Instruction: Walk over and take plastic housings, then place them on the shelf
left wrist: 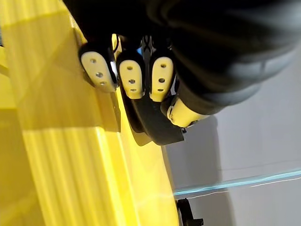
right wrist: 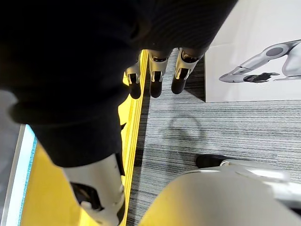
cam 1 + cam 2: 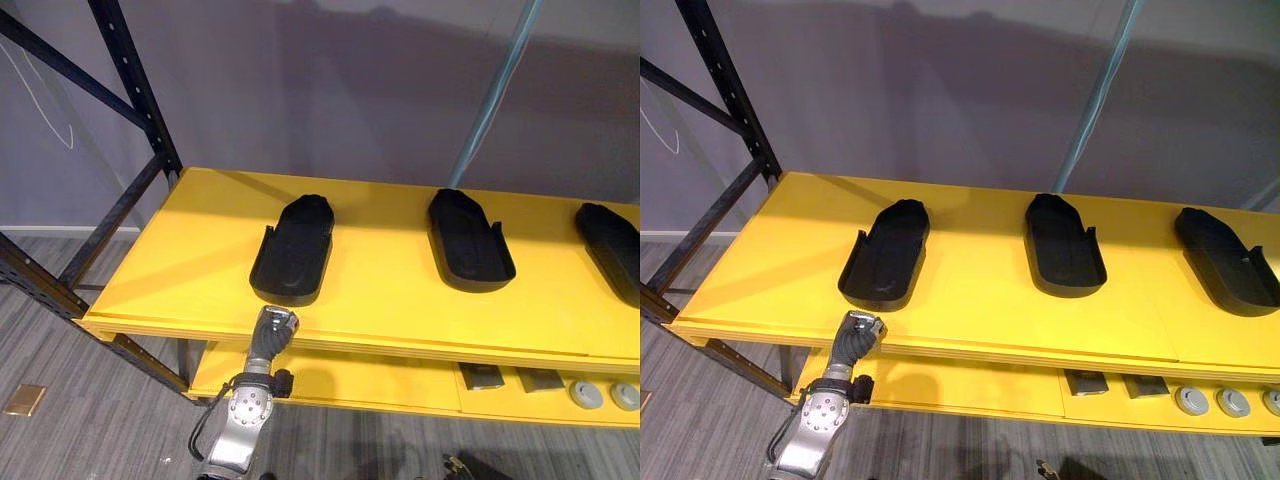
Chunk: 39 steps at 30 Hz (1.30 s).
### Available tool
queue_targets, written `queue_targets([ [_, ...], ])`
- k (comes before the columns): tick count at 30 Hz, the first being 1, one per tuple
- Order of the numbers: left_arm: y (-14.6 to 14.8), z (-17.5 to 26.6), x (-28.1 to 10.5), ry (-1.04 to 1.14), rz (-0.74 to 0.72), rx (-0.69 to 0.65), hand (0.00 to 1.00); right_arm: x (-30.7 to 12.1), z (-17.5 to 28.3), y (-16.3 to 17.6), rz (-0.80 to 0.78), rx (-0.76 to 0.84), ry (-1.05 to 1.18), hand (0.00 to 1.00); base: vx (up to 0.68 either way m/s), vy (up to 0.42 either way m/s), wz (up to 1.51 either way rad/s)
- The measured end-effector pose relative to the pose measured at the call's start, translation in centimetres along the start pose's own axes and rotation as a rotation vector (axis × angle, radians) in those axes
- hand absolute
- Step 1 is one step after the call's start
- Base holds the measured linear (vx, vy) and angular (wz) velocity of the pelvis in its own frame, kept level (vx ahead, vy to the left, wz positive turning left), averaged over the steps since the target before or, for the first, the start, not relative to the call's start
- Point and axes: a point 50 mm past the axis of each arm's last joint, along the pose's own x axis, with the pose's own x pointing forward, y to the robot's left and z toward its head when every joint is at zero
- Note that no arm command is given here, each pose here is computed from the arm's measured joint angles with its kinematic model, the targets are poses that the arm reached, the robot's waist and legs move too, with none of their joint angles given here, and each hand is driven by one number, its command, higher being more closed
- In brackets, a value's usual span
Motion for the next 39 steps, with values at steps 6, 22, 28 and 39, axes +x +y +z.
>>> queue_targets([
  [6,0.1,0.4,0.3,-0.017,0.014,0.007,1.00,0.0,0.0,0.0,0.000,0.000,0.002,0.00,-0.02,0.022,-0.03],
  [22,0.3,1.0,2.3,-0.038,0.013,0.057,1.00,0.1,0.3,0.1,0.004,-0.001,-0.003,0.00,0.00,0.006,-0.01],
  [28,0.6,0.5,2.7,-0.011,0.026,0.081,1.00,0.1,0.2,0.1,-0.002,0.002,-0.001,0.00,0.00,0.008,-0.08],
  [39,1.2,0.3,3.8,0.009,0.058,0.102,1.00,0.1,0.1,0.2,0.000,0.006,0.006,0.00,-0.02,0.006,-0.03],
])
